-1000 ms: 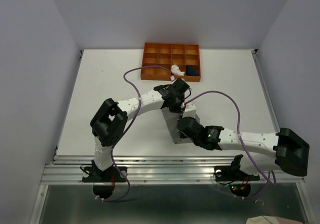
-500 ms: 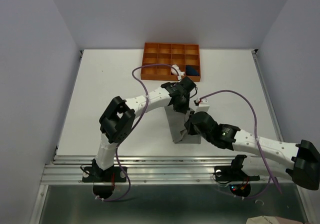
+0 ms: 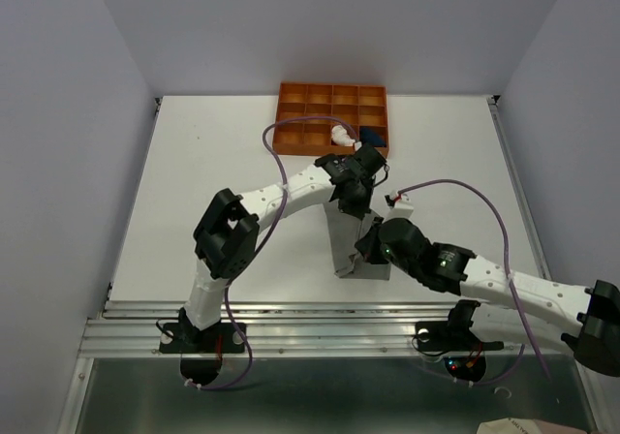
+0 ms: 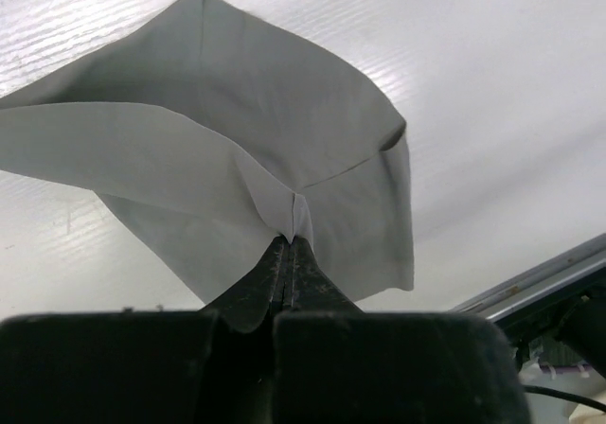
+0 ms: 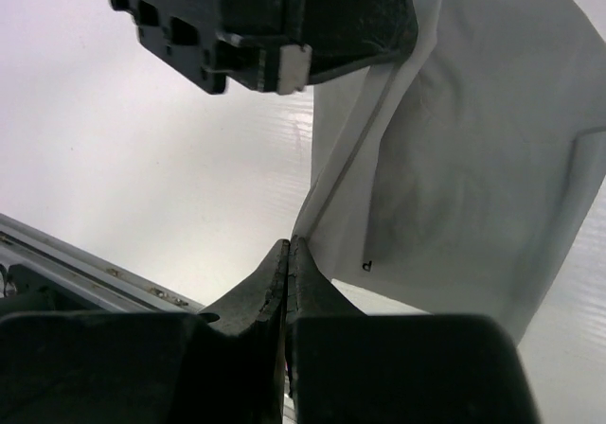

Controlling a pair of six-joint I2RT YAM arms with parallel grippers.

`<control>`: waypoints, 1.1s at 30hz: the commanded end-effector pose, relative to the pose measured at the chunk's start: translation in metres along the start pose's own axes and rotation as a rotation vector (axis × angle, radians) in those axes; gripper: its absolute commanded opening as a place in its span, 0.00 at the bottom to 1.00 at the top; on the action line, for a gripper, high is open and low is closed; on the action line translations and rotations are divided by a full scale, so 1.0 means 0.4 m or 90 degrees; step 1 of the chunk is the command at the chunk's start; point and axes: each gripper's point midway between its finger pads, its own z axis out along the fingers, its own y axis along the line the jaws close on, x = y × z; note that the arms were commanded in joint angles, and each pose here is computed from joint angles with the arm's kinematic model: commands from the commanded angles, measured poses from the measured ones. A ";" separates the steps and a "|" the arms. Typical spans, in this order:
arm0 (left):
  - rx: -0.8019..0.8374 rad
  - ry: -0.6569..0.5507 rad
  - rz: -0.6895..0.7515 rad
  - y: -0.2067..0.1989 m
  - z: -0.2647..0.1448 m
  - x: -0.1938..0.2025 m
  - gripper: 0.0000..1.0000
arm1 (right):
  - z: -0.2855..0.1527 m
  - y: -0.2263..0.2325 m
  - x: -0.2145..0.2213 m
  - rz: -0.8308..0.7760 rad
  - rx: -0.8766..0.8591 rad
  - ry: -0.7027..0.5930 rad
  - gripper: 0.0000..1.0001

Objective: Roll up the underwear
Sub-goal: Fold the underwear

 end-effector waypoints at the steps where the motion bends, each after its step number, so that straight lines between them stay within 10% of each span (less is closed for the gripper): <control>1: 0.012 -0.059 0.039 -0.034 -0.046 -0.071 0.00 | -0.023 0.005 0.010 0.060 -0.011 0.011 0.01; 33: 0.072 0.024 0.082 -0.141 0.143 -0.007 0.00 | -0.051 -0.334 0.153 0.179 0.312 0.061 0.01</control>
